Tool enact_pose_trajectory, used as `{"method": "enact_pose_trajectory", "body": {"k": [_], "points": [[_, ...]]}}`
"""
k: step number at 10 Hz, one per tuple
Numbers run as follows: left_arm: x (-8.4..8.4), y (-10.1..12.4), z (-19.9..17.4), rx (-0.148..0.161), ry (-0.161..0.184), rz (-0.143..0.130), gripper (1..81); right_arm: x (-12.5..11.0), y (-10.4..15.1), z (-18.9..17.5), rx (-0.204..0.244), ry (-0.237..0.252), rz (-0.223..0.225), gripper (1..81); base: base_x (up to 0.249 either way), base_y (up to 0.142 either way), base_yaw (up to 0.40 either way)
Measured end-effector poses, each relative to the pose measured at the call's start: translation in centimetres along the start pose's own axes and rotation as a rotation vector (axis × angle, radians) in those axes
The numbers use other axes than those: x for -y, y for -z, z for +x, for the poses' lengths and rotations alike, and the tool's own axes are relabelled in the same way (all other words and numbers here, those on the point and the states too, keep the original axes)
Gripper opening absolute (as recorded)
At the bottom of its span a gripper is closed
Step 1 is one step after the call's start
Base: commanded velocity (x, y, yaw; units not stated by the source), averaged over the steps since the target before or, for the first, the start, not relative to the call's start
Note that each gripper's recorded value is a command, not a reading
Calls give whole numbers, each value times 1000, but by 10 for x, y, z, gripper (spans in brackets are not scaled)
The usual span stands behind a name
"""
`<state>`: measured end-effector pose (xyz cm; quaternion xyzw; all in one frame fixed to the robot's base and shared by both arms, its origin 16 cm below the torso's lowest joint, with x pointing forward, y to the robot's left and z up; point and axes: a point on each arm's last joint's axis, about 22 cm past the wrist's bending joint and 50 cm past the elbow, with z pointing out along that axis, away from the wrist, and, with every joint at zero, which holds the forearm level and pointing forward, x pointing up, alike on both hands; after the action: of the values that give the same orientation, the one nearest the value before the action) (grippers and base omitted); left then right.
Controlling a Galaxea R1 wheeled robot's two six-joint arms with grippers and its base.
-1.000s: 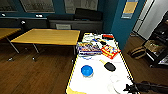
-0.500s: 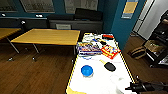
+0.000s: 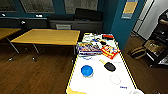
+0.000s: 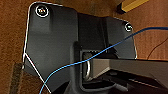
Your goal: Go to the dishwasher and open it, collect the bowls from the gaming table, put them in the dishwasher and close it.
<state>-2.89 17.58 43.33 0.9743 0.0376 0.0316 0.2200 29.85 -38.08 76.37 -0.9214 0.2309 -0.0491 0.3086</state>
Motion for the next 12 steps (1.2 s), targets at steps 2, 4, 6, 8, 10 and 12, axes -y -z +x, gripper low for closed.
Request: {"method": "enact_pose_trajectory", "body": {"k": [2,4,6,8,10,12], "points": [[-1,0,0,0,1,-4,811,-35,7,-46,-13,-43,-10,10,0,0,0],[-9,2,0,1,-7,-29,811,-71,12,-93,-21,-80,-30,10,0,0,0],[-18,4,1,1,-14,-61,811,-109,17,-139,-46,-110,-49,10,0,0,0],[-27,10,4,-8,-18,-97,811,-155,14,-175,-65,-90,-85,10,0,0,0],[-35,18,12,-31,-20,-138,811,-182,-13,-182,-103,-32,-82,10,0,0,0],[-43,33,23,-46,-20,-190,811,-185,-72,-204,-122,6,-31,10,0,0,0]]}}
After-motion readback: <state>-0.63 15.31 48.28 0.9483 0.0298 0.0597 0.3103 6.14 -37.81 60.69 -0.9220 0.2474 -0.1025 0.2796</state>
